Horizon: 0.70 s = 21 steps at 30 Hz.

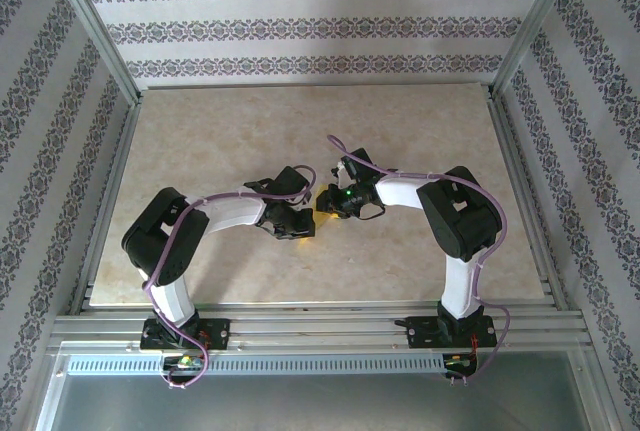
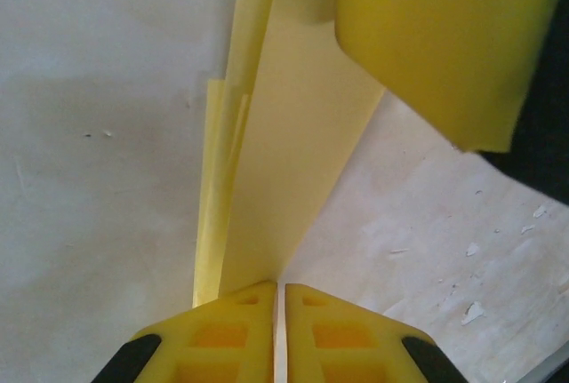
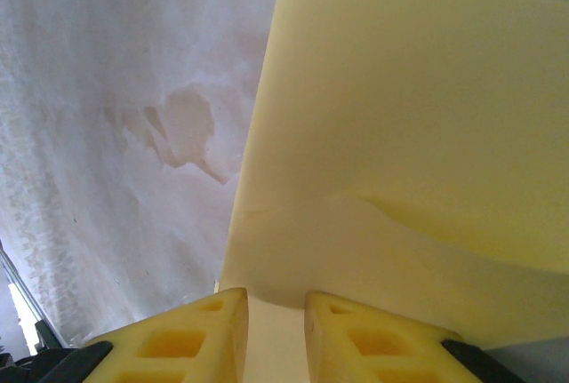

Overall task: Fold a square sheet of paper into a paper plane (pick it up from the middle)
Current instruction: Fold the wing for the fifth time at the center of the table.

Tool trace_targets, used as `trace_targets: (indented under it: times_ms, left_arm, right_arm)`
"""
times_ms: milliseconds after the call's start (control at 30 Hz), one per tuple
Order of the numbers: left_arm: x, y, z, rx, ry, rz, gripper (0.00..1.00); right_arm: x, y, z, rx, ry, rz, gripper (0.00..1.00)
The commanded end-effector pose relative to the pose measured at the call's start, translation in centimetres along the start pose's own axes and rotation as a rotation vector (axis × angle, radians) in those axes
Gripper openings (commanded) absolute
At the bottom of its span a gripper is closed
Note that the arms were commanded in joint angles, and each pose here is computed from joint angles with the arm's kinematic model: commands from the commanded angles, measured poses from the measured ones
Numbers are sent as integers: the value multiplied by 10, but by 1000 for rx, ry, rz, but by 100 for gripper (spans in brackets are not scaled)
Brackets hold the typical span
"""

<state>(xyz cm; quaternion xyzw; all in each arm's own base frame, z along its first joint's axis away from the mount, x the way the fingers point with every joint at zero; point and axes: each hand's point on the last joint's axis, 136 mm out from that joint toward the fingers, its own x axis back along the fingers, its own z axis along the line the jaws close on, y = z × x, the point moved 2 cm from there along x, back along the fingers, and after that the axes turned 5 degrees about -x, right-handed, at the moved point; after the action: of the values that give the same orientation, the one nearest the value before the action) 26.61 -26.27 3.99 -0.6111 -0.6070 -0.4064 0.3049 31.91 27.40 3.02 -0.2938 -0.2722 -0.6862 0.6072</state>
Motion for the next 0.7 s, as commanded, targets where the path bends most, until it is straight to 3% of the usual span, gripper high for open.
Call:
trace_targets:
  times_ms: [0, 667]
  left_arm:
    - [-6, -7, 12, 31, 25, 21, 12]
    - [4, -54, 41, 58, 110, 133, 11]
  right_arm:
    - [-20, -8, -63, -80, -198, 6, 31]
    - [-23, -9, -72, -104, -232, 15, 30]
